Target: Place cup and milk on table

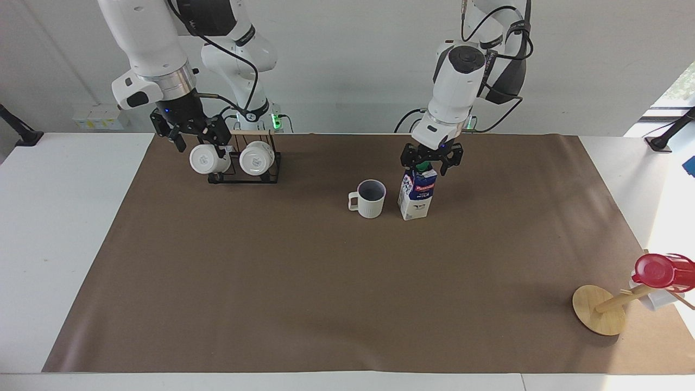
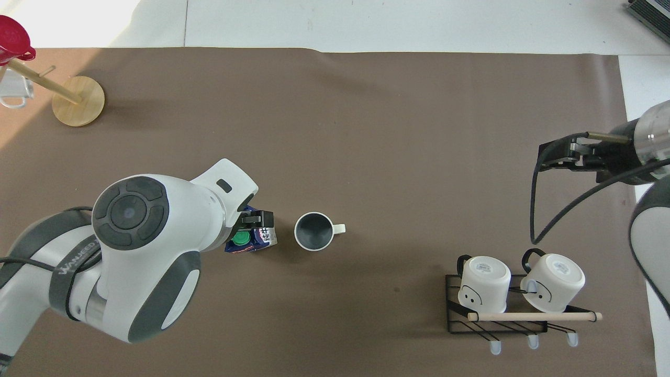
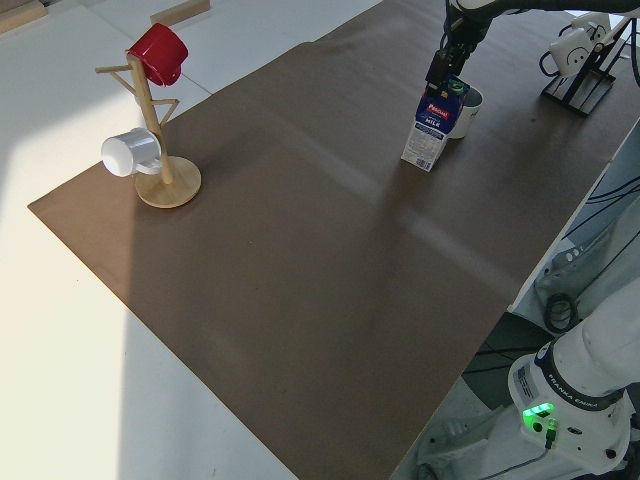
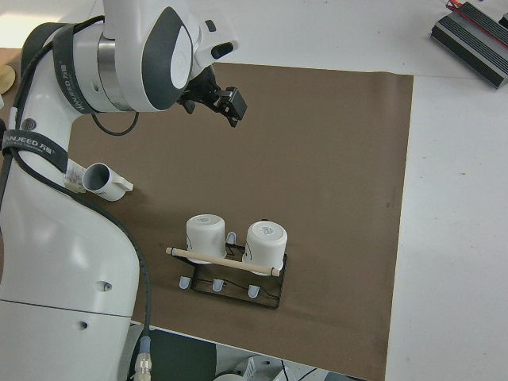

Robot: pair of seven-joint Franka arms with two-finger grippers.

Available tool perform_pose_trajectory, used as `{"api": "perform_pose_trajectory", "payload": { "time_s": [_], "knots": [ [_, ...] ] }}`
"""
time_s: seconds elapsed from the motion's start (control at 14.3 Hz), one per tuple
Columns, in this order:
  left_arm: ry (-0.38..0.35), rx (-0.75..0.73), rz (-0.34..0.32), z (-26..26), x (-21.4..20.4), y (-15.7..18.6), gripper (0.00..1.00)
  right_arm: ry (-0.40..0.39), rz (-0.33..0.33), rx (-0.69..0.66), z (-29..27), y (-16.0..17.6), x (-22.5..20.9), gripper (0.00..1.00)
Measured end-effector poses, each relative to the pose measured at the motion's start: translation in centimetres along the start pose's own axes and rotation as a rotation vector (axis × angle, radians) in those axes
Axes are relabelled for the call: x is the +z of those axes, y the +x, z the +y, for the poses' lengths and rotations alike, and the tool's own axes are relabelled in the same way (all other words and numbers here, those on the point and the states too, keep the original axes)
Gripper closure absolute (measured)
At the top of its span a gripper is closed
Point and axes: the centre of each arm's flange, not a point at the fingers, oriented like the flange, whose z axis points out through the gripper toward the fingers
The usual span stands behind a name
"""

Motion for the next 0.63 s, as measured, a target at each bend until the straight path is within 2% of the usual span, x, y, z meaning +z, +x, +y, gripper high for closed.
{"api": "perform_pose_trajectory", "payload": {
  "time_s": [0.28,0.63],
  "knots": [
    [0.012,-0.008,-0.026,-1.6,-4.6,1.2,0.0,0.0,0.0,0.0,0.0,0.0,0.0,0.0],
    [0.016,-0.002,-0.032,-9.3,-9.6,4.3,0.0,0.0,0.0,0.0,0.0,0.0,0.0,0.0]
  ]
}}
